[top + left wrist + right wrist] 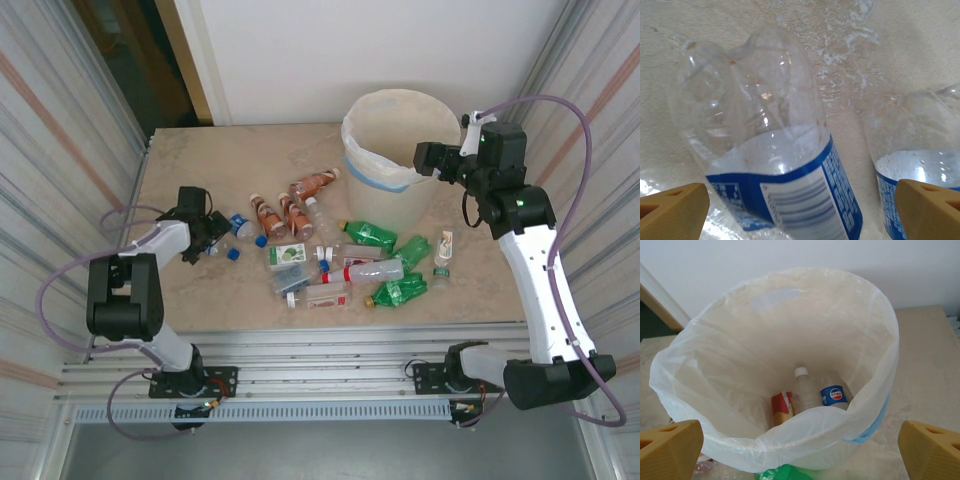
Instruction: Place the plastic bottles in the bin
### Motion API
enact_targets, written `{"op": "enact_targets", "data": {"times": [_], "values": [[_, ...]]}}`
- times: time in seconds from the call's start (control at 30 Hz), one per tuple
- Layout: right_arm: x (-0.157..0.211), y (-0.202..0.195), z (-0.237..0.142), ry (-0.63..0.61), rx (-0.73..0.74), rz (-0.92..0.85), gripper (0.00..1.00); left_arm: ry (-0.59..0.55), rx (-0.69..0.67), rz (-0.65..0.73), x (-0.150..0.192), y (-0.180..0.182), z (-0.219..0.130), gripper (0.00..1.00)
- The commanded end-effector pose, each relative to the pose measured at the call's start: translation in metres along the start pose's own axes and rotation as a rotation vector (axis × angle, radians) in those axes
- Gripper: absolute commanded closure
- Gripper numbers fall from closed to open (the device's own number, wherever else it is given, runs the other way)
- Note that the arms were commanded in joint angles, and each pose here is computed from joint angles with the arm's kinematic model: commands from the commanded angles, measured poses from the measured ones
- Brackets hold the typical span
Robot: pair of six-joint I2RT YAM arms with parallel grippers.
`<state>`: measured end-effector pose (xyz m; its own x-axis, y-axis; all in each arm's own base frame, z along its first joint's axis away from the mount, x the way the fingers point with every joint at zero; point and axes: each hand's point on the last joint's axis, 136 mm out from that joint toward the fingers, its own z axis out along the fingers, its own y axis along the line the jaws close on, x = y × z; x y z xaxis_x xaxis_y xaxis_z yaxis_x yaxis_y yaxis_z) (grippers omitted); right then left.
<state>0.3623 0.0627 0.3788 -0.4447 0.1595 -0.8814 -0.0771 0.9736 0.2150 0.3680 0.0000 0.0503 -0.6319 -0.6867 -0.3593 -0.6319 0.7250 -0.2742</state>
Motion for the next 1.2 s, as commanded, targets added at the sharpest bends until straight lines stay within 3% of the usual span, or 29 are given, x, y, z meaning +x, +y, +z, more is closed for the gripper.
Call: {"op": "enact_targets", "data": {"times": [0.0, 0.77, 0.93, 1.17], "values": [[0.000, -0.001, -0.003, -0.016, 0.002, 0.020, 0.02, 0.005, -0.008, -0.018, -0.005, 0.000, 0.004, 0.05], [0.002, 0.004, 0.002, -0.002, -0.024, 0.026, 0.02, 0.076, -0.034, -0.067, 0.018, 0.017, 0.027, 0.22], [-0.001, 0.008, 0.000, -0.010, -0.040, 0.031, 0.02, 0.065, -0.010, -0.074, 0.019, 0.015, 0.020, 0.32], [0.001, 0.018, 0.000, -0.003, -0.082, 0.033, 0.02, 0.036, 0.039, -0.077, 0.020, 0.016, -0.003, 0.38]]}}
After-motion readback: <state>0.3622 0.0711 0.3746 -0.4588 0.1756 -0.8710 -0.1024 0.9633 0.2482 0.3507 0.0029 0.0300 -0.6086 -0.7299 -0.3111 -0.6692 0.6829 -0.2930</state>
